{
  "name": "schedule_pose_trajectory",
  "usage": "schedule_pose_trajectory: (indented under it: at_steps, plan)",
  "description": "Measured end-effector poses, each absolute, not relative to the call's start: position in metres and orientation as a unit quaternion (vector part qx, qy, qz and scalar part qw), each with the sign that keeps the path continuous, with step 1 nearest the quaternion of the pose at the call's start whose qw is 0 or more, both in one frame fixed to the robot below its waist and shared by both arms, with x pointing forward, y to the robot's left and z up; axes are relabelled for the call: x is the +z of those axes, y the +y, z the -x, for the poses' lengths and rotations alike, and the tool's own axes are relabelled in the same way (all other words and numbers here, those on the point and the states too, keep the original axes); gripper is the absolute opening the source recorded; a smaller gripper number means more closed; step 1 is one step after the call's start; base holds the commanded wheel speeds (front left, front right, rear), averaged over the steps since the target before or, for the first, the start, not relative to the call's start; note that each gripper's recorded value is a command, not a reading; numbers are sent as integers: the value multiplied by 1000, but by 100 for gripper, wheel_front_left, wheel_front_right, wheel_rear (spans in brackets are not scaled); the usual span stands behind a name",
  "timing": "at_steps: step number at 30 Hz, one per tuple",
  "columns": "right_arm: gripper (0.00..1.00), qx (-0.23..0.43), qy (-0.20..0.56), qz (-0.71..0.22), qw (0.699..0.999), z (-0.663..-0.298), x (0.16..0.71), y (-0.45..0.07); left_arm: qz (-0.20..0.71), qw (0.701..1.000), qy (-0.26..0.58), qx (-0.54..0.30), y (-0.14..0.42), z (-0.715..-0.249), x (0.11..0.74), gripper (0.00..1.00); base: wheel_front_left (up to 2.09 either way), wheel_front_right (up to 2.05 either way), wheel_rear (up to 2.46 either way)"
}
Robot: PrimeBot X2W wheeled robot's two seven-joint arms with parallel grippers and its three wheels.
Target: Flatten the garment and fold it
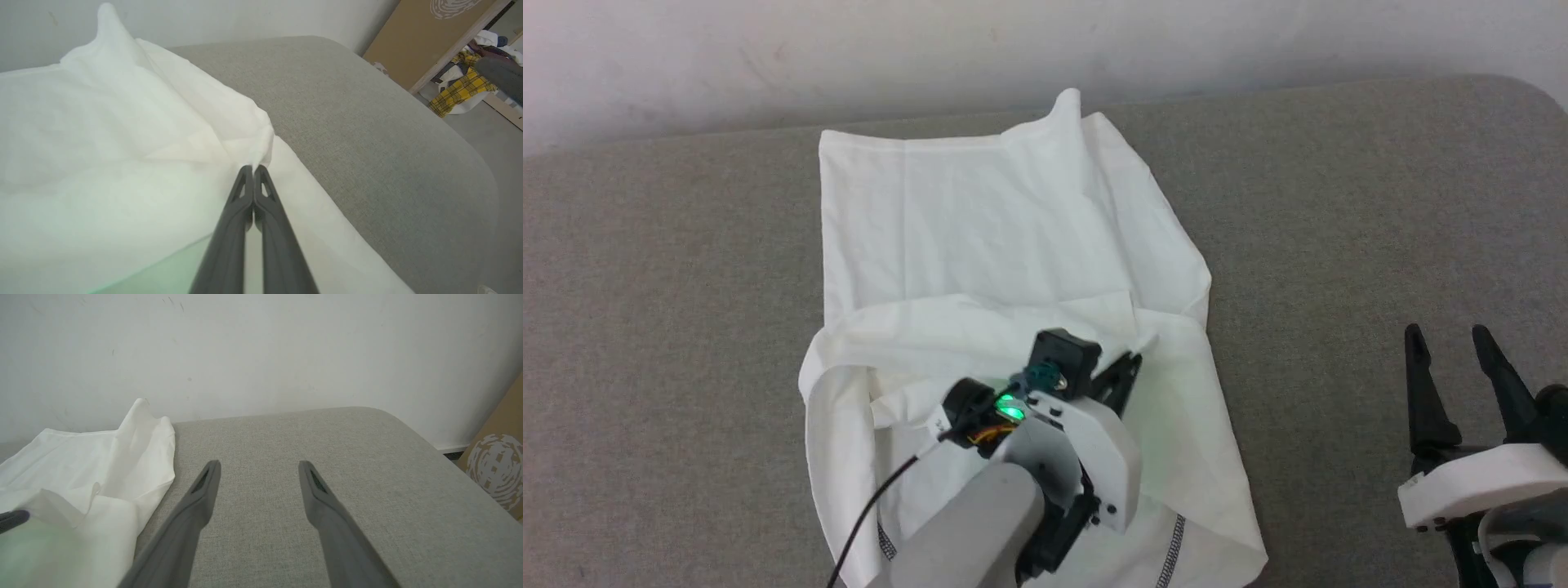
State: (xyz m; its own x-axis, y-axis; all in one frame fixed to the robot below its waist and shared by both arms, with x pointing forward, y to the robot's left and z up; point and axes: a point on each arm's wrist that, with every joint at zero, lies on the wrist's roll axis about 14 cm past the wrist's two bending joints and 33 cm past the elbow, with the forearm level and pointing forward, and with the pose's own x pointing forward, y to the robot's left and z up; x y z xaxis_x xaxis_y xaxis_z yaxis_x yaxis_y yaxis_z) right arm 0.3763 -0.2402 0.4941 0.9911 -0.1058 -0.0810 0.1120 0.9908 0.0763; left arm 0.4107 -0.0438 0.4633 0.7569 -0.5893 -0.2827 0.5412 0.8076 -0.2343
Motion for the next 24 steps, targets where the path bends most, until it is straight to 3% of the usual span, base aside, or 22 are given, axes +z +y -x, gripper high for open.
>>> schedule_pose_trajectory:
  at_steps: [8,9,10,11,17,21,24]
  plan:
    - [100,-66,65,-43,995,-373,475,-246,41,892,243,-378,-75,-361,419,0,0,0,0]
    - [100,-65,66,-44,995,-373,475,-246,44,890,247,-382,-77,-357,418,36,0,0,0]
    - [100,-65,67,-45,995,-373,474,-245,42,887,248,-386,-78,-353,418,87,0,0,0]
    - [100,-64,67,-46,995,-373,474,-244,39,886,247,-390,-80,-350,419,100,0,0,0]
    - [100,-52,54,-49,996,-372,483,-237,77,895,199,-393,-85,-355,455,100,0,0,0]
    - [100,-44,32,-57,997,-372,497,-232,93,922,109,-360,-60,-399,510,100,0,0,0]
    - [100,-37,18,-59,997,-374,506,-228,55,946,61,-314,-9,-445,539,100,0,0,0]
